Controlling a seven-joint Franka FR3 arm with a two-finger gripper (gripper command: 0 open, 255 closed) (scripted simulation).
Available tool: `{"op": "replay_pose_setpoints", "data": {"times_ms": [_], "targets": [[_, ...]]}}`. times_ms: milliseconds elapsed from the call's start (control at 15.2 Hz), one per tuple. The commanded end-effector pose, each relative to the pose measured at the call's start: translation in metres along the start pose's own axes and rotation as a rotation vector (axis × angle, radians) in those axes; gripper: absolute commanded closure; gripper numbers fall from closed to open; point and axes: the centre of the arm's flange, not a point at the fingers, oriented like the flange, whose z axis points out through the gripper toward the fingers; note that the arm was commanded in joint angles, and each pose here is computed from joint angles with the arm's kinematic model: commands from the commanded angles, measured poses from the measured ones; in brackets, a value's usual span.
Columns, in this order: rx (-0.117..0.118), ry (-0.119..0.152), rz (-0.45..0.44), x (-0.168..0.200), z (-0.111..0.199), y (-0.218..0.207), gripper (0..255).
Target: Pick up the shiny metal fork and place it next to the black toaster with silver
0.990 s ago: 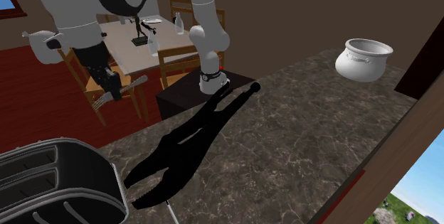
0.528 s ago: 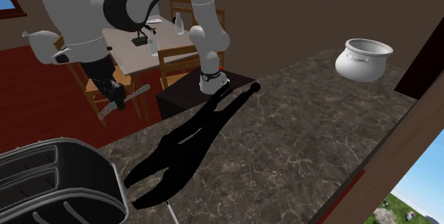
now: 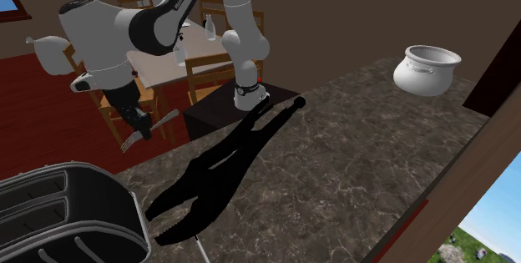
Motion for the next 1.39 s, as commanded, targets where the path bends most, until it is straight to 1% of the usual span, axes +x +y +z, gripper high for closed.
{"op": "replay_pose_setpoints", "data": {"times_ms": [0,1320], "targets": [[0.0,0.001,0.0,0.0,0.011,0.001,255],[0.0,0.001,0.0,0.001,0.117,0.011,255]]}}
